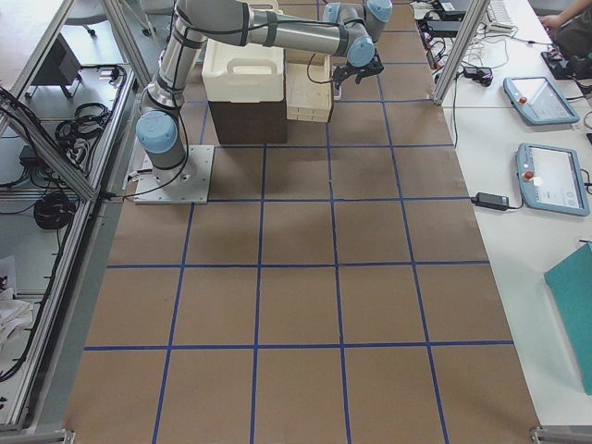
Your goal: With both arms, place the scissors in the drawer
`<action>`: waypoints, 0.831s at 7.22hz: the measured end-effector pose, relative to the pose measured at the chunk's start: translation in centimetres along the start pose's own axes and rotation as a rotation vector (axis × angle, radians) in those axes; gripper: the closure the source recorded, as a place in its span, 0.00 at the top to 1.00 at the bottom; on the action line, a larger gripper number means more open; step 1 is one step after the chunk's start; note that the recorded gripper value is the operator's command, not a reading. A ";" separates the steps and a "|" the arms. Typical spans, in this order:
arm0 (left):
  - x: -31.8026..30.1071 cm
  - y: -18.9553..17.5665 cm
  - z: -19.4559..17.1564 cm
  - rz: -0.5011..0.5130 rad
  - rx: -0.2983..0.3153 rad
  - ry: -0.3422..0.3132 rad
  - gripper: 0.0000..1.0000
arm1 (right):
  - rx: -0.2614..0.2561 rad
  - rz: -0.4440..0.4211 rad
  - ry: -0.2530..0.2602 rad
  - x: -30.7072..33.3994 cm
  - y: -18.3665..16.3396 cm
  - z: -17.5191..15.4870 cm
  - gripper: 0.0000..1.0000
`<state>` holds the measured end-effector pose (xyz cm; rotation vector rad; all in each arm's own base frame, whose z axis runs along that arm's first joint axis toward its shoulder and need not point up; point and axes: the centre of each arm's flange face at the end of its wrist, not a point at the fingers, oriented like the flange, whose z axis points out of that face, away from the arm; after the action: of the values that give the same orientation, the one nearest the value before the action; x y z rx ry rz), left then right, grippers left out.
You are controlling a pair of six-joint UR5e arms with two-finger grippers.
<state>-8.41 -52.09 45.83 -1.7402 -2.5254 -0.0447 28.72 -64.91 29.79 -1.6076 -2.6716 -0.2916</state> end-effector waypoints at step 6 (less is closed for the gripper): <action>-0.2 0.0 0.2 0.003 0.001 0.004 0.00 | 0.019 -0.054 -0.034 0.4 0.1 -3.6 1.00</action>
<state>-8.35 -52.30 45.58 -1.7422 -2.5193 -0.0471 28.34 -65.12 33.43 -1.5516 -2.7377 -0.2412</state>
